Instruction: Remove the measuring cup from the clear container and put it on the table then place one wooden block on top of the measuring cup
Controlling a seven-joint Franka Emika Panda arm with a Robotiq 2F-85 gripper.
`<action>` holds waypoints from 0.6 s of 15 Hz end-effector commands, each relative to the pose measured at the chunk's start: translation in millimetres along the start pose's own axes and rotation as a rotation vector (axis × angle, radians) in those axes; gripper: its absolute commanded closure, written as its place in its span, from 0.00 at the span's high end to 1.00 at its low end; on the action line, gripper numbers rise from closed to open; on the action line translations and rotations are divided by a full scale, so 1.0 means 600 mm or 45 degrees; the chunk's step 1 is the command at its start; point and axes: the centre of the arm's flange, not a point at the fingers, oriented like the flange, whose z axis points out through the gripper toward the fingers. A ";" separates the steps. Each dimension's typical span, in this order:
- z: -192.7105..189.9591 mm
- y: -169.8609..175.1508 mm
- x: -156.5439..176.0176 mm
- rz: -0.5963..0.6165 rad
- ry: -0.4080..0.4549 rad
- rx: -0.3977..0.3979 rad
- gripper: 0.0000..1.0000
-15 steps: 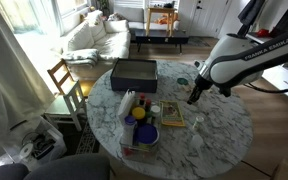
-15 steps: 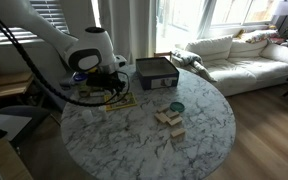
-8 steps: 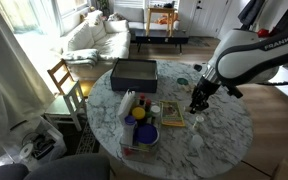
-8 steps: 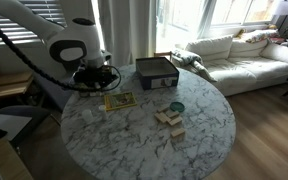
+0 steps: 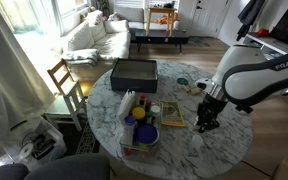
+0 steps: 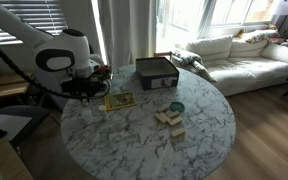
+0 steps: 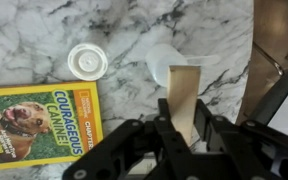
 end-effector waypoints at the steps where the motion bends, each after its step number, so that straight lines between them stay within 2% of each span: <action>1: 0.020 -0.016 -0.022 0.004 -0.003 0.003 0.07; 9: 0.054 -0.011 -0.008 0.024 -0.023 -0.014 0.07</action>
